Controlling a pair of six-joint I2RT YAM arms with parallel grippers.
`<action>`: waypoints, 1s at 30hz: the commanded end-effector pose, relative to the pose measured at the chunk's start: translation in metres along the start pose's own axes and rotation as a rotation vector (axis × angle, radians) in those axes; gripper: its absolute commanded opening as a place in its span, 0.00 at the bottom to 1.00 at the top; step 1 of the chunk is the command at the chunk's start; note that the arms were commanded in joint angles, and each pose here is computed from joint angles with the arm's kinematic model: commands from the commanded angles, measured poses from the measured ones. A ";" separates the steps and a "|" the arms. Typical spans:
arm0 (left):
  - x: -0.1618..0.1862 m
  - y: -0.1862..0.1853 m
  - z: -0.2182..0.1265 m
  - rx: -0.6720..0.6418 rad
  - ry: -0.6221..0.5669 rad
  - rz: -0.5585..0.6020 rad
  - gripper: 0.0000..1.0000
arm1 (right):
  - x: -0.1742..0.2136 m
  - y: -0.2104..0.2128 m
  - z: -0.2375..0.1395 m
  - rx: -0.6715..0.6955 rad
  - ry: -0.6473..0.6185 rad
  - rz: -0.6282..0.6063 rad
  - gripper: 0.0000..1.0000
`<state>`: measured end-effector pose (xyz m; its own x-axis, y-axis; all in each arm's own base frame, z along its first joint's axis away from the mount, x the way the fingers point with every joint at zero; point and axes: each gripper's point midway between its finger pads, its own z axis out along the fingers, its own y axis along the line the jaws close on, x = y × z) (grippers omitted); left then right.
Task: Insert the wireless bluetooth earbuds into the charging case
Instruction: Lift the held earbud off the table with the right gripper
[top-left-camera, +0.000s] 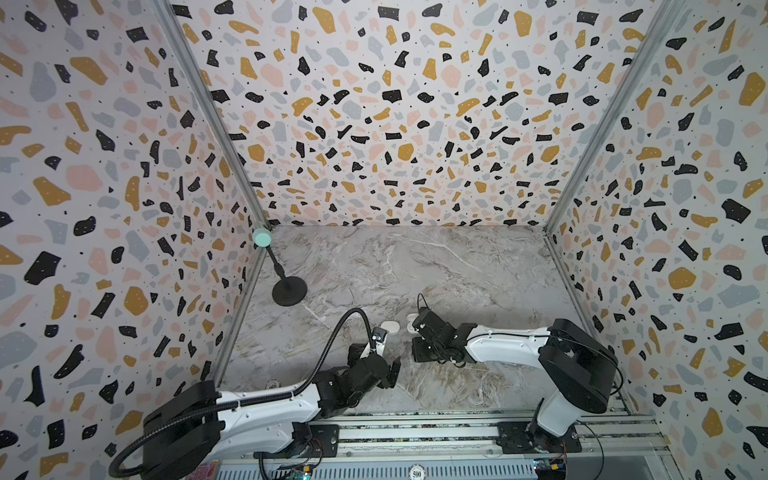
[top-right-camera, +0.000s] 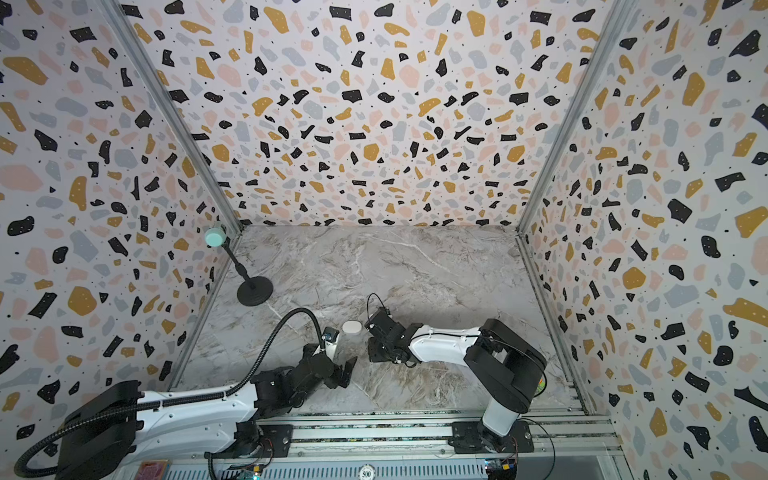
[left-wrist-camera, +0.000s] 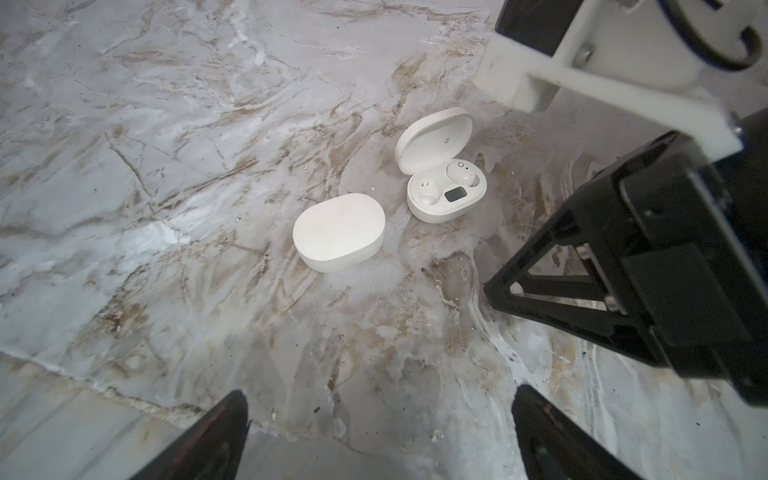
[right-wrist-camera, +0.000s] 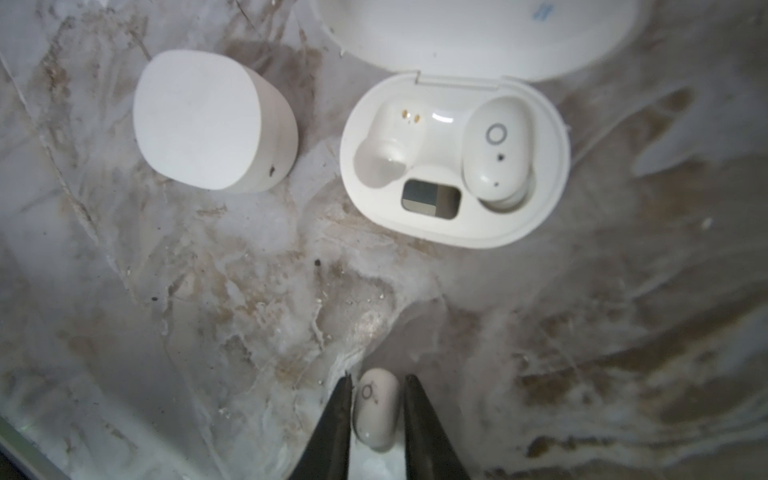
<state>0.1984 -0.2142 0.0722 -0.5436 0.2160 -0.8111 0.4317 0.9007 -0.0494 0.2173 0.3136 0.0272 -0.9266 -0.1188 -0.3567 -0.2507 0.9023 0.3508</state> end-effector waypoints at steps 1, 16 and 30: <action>-0.012 -0.006 -0.001 0.018 -0.041 -0.030 1.00 | -0.003 0.001 -0.002 0.025 0.000 -0.015 0.24; -0.012 -0.005 -0.002 0.013 -0.043 -0.032 1.00 | -0.002 0.000 0.003 0.054 0.007 -0.030 0.21; -0.013 -0.005 -0.002 0.014 -0.043 -0.031 1.00 | -0.002 -0.002 0.006 0.077 0.018 -0.040 0.24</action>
<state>0.1985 -0.2142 0.0724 -0.5445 0.2126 -0.8114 0.4298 0.9014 -0.0522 0.2232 0.3203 0.0268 -0.9181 -0.1409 -0.3705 -0.2670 0.9107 0.3152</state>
